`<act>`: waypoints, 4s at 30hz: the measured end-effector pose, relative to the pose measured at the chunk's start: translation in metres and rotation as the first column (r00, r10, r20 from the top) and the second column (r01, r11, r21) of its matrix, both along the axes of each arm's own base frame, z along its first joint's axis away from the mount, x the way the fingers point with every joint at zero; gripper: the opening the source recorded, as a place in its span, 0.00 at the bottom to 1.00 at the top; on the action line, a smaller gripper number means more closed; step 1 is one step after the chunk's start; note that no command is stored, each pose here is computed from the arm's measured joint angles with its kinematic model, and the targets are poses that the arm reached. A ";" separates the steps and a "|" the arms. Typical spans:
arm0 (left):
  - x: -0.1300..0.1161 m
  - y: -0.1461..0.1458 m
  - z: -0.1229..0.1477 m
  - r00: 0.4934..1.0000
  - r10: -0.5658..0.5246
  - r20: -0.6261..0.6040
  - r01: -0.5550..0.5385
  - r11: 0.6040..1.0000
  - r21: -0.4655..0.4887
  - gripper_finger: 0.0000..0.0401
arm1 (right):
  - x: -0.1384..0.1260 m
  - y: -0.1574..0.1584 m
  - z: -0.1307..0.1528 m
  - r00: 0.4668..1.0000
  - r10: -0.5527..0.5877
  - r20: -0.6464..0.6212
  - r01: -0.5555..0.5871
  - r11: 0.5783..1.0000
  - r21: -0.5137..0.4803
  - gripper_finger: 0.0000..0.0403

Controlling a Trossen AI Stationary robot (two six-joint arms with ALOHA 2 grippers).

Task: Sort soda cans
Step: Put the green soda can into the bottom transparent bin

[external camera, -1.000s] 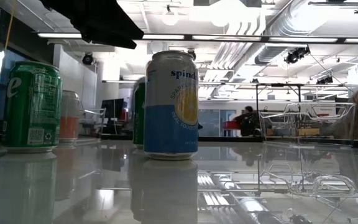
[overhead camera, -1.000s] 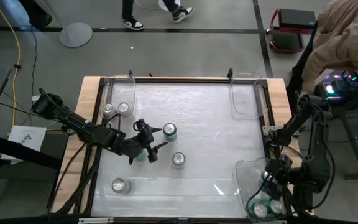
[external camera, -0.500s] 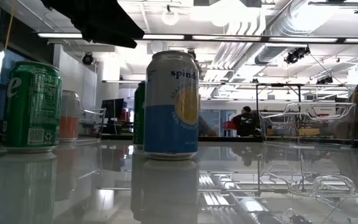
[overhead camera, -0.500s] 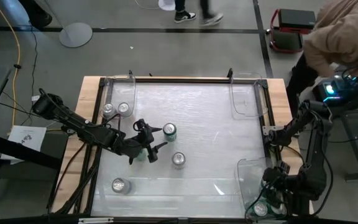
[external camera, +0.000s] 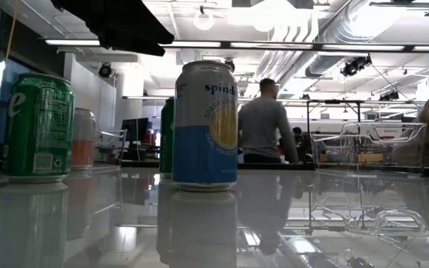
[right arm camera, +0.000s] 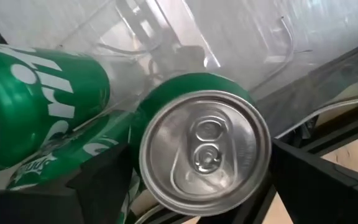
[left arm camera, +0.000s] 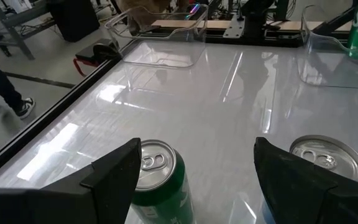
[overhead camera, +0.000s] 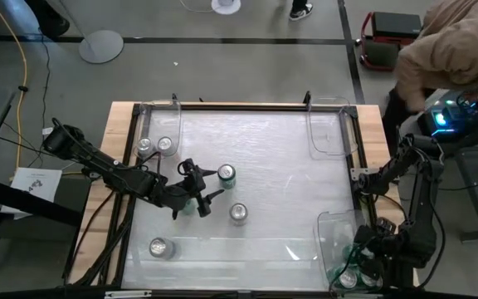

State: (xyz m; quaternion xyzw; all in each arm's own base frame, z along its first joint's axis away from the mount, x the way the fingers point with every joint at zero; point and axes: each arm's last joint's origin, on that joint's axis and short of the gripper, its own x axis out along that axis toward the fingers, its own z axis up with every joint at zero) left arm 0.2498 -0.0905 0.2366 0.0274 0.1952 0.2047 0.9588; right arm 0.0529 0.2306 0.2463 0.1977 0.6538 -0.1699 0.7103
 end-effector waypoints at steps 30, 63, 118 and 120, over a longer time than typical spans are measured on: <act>0.000 -0.001 0.000 1.000 -0.020 -0.006 0.020 1.000 -0.011 0.71 | 0.139 -0.098 0.062 0.720 0.203 0.664 0.023 0.949 -0.315 0.87; -0.037 -0.002 0.006 0.995 0.089 -0.055 -0.091 0.995 -0.038 0.71 | 0.355 -0.247 -0.064 0.397 0.455 0.797 -0.213 0.891 -0.402 0.87; -0.034 0.002 0.005 0.993 0.097 -0.063 -0.100 0.994 -0.050 0.71 | 0.354 -0.255 -0.072 0.486 0.458 0.744 -0.136 0.881 -0.453 0.72; -0.034 0.002 0.005 0.993 0.095 -0.064 -0.098 0.994 -0.051 0.71 | 0.352 -0.255 -0.069 0.490 0.448 0.748 -0.133 0.886 -0.444 0.68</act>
